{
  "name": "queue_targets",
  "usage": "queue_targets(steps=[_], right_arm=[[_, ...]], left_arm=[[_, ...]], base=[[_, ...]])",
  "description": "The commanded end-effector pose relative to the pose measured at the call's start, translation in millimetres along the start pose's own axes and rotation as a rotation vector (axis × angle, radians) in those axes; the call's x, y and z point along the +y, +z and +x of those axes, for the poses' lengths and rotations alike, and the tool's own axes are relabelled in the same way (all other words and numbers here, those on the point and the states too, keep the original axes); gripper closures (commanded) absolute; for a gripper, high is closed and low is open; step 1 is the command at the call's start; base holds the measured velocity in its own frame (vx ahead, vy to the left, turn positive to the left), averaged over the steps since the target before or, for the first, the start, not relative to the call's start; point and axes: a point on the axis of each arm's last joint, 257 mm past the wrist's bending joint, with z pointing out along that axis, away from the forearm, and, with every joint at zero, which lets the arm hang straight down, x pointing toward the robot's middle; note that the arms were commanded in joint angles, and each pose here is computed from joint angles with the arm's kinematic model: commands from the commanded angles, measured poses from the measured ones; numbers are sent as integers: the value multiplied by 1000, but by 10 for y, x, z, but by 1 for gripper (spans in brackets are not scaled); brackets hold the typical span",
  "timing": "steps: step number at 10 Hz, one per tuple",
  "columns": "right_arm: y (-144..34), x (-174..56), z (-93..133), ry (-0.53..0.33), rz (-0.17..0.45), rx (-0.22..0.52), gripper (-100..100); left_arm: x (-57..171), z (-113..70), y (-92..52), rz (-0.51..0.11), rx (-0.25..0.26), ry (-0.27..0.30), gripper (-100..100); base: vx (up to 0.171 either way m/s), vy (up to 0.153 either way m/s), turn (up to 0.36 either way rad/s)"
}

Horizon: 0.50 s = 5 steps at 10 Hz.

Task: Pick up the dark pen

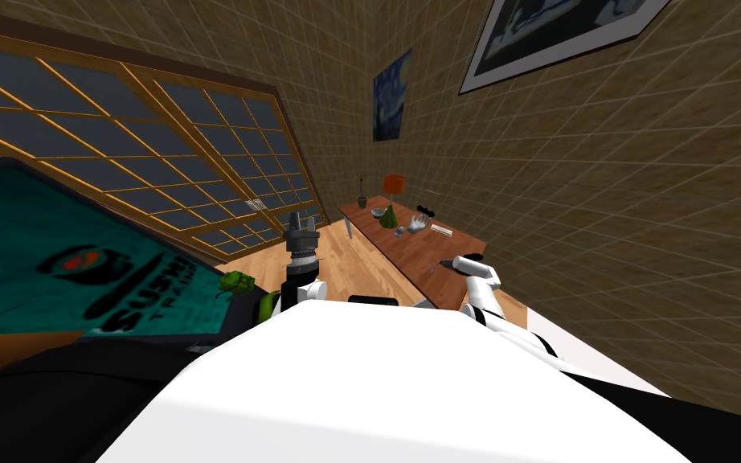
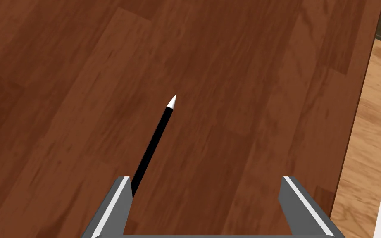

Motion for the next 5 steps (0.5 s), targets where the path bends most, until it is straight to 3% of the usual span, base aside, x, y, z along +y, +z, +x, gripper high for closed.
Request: queue_targets(steps=[1, 5], right_arm=[[34, -13, -136, 72, 10, -69, -100], [73, -30, -330, 181, 13, -146, -100]], left_arm=[[0, 0, 0, 0, 0, 0, 0], [0, 0, 0, 0, 0, 0, 0]], base=[[-1, -17, 151], [-4, -15, 74]])
